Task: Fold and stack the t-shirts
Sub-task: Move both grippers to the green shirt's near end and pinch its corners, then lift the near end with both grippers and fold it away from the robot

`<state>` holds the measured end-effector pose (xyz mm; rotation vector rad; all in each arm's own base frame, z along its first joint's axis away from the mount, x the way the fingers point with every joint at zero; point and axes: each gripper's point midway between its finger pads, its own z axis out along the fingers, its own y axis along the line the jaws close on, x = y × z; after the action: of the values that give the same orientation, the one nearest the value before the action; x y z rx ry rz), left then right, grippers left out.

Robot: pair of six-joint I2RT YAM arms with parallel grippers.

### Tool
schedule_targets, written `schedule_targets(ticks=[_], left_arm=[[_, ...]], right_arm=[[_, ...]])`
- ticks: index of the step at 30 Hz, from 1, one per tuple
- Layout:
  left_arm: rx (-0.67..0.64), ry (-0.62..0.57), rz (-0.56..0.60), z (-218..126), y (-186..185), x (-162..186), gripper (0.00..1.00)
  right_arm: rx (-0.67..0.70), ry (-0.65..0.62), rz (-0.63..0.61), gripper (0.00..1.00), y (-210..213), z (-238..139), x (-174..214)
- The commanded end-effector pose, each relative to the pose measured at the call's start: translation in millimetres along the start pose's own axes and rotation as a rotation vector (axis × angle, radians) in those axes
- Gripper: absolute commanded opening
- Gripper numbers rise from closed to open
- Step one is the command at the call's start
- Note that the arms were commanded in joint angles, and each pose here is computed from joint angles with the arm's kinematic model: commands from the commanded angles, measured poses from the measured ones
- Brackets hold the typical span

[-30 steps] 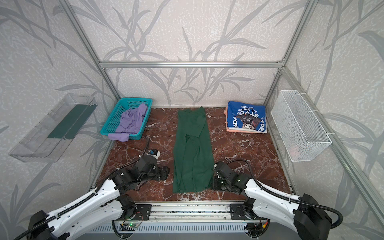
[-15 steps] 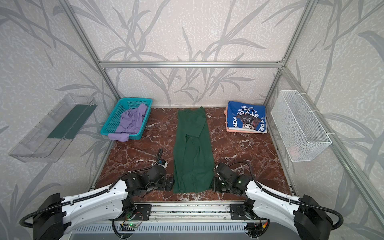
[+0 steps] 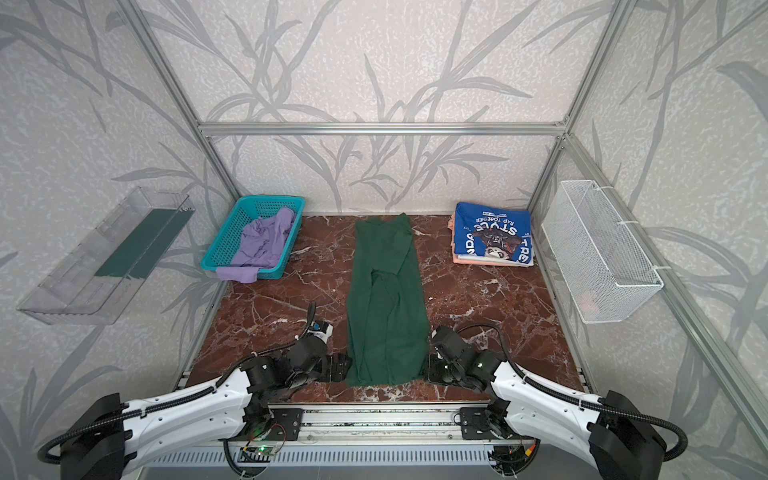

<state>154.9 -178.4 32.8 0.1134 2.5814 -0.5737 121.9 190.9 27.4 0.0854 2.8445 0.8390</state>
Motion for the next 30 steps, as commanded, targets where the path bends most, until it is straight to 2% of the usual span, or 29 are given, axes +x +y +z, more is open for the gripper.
schedule_targets(ticks=[1, 5, 6, 8, 13, 17, 19, 20, 21, 26, 30], left_arm=[[0.057, 0.031, -0.015, 5, -11, 5, 0.81], [0.067, 0.122, -0.027, 14, -15, 21, 0.46], [0.067, 0.144, -0.029, 16, -16, 24, 0.41], [0.066, 0.179, -0.023, 19, -19, 30, 0.37], [0.045, 0.213, 0.007, 23, -24, 36, 0.36], [0.026, 0.249, 0.021, 29, -26, 45, 0.29], [0.017, 0.266, 0.019, 31, -26, 47, 0.18], [0.011, 0.274, 0.019, 31, -27, 47, 0.07], [0.002, 0.28, 0.024, 30, -28, 47, 0.0], [-0.002, 0.286, 0.081, 11, -42, 34, 0.0], [0.031, 0.282, 0.12, -15, -59, 20, 0.0]], right_arm=[[0.016, -0.002, 0.008, 0.0, -6, 1, 2], [0.013, -0.004, 0.008, 0.0, -4, 0, 1], [0.014, -0.003, 0.008, 0.0, -5, 1, 2], [0.015, -0.002, 0.008, 0.0, -5, 1, 2], [0.018, 0.01, 0.009, 0.0, -6, 2, 4], [0.001, 0.005, 0.017, 0.0, -5, 3, 4], [-0.004, -0.001, 0.018, 0.0, -5, 2, 4], [-0.003, -0.003, 0.016, 0.0, -5, 1, 4], [-0.002, -0.003, 0.018, 0.0, -5, 0, 4], [-0.005, 0.015, 0.01, 0.0, -3, -5, 7], [-0.036, 0.088, 0.003, 0.0, 8, -20, 20]])
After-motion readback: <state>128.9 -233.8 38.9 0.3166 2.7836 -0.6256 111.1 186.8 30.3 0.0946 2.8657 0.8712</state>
